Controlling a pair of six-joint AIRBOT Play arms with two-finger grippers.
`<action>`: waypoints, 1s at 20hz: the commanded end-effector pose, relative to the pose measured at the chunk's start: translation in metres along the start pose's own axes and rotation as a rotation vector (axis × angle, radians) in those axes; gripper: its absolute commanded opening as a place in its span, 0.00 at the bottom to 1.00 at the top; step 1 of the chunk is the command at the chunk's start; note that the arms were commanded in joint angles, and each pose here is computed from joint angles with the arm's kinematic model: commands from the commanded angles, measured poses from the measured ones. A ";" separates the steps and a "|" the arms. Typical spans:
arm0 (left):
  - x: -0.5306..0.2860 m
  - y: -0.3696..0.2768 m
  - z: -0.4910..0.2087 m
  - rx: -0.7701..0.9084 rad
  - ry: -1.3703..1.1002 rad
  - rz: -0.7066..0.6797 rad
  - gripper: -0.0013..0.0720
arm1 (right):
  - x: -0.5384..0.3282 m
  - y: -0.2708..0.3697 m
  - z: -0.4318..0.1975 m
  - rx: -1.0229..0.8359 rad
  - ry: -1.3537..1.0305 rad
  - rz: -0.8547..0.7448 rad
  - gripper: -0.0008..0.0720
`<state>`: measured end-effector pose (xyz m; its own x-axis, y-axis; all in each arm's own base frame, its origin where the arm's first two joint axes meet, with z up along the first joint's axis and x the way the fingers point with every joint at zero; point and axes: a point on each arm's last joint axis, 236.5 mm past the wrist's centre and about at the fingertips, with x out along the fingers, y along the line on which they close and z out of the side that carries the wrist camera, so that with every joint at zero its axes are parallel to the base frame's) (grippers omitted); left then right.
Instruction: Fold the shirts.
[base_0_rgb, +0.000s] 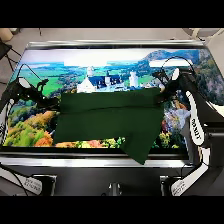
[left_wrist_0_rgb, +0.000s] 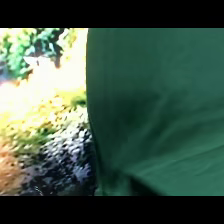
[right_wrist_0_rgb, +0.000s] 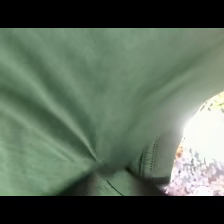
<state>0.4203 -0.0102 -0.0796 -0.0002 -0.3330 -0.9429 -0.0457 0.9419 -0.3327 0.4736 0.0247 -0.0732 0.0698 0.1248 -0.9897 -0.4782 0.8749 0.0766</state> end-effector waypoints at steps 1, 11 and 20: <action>-0.008 -0.002 -0.004 -0.006 0.025 -0.026 0.64 | -0.008 0.007 -0.007 0.011 0.026 0.022 0.84; -0.017 0.030 -0.161 -0.224 0.111 -0.093 0.64 | -0.034 0.049 -0.163 0.186 0.168 0.143 0.67; 0.032 0.006 -0.190 -0.285 0.077 -0.170 0.61 | -0.034 0.064 -0.190 0.144 0.157 0.118 0.65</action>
<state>0.2238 -0.0135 -0.1013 -0.0923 -0.4819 -0.8714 -0.3080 0.8460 -0.4353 0.2781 -0.0127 -0.0567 -0.1297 0.1682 -0.9772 -0.3375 0.9192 0.2030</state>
